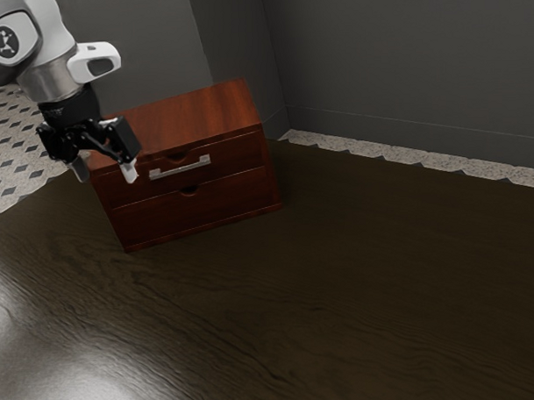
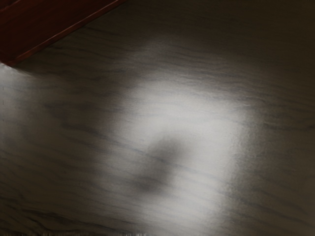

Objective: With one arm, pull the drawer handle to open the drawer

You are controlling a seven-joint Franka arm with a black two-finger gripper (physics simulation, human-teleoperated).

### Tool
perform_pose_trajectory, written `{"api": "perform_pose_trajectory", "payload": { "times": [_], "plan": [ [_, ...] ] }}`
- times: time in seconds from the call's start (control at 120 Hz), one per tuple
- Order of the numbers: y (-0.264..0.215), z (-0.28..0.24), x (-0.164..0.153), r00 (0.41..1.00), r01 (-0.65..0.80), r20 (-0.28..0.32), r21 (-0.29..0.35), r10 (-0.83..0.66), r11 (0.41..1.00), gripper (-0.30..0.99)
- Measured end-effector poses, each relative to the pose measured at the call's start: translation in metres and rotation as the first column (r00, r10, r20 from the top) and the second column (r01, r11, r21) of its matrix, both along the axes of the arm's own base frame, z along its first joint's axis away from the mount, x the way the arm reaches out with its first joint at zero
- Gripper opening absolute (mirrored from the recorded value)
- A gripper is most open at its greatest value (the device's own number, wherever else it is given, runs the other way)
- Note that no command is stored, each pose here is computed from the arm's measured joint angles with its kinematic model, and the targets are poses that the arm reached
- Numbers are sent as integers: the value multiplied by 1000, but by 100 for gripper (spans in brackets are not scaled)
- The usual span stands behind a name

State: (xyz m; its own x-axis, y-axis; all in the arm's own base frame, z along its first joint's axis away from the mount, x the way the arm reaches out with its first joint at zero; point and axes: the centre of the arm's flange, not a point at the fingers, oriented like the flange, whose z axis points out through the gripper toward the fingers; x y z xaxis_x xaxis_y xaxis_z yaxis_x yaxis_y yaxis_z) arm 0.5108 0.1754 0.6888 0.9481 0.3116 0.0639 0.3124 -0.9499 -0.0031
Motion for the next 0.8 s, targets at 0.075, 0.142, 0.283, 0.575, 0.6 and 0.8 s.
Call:
{"api": "perform_pose_trajectory", "payload": {
  "times": [0.075,0.142,0.283,0.575,0.6,0.8],
  "plan": [
    [12,-3,-4,1000,-25,3,-36,26,999,69],
    [22,-4,-7,999,-46,6,-64,46,997,69],
    [30,63,-34,989,-7,146,-39,13,999,69],
    [-107,125,-3,732,600,291,154,-616,785,69],
    [-112,126,-2,709,625,289,166,-644,763,69],
    [-101,81,39,614,729,143,275,-777,627,69]
  ]
}}
